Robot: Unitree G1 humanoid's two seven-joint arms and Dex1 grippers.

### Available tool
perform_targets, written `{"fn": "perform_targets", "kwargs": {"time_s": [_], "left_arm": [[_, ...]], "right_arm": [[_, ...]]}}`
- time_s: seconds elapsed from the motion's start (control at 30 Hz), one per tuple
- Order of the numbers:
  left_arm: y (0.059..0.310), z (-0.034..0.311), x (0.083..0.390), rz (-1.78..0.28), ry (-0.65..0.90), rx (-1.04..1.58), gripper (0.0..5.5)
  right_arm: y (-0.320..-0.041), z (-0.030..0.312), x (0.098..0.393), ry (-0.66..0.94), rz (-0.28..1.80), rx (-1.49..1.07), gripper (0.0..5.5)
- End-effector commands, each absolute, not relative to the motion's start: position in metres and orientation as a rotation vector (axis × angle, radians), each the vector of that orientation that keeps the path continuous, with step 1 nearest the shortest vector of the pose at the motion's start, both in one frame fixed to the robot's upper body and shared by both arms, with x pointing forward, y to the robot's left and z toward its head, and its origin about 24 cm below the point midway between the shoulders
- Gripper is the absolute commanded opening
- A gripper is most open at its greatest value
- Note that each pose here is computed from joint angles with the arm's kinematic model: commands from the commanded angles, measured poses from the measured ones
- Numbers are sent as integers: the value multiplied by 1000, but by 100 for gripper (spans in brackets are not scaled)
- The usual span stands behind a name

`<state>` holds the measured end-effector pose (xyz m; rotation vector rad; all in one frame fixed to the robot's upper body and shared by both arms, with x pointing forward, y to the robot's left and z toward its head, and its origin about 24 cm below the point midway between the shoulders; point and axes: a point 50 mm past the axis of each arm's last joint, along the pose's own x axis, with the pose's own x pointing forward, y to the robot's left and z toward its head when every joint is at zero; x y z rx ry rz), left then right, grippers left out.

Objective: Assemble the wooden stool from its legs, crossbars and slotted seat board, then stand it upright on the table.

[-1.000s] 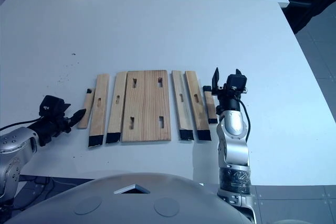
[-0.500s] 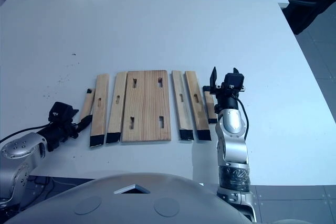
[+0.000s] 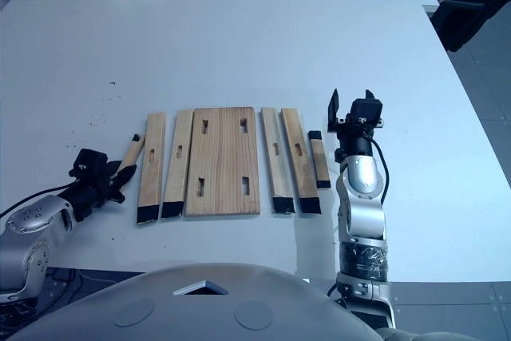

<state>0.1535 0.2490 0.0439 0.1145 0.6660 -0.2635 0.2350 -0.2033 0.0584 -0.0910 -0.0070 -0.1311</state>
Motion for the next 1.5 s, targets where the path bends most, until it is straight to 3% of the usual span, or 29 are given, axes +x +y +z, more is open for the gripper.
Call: {"fn": "perform_targets", "kwargs": {"time_s": [0.03,0.27,0.37,0.6,0.83,1.0,1.1,1.17,1.27,1.5], "left_arm": [[257,19,139,-228,827,49,131],[275,27,164,-107,746,47,131],[282,53,194,-34,560,40,131],[262,115,230,-134,197,-72,131],[213,191,239,-574,-156,-126,131],[174,221,241,-842,-299,-137,131],[148,222,234,-1015,-319,-150,131],[138,208,237,-1051,-249,-119,131],[134,196,238,-1084,-224,-99,131],[130,203,239,-1143,-287,-112,131]], "right_arm": [[-207,62,241,-8,-129,-90,334],[-209,70,246,-37,-128,-93,334],[-215,77,251,-58,-120,-108,334],[-233,102,269,-116,-76,-130,334],[-215,155,276,-242,363,-103,334],[-197,186,267,-214,787,43,334],[-192,207,263,-171,1051,76,334],[-189,219,264,-141,1169,81,334],[-188,228,264,-88,1293,74,334],[-183,222,248,-4,1457,62,334]]}}
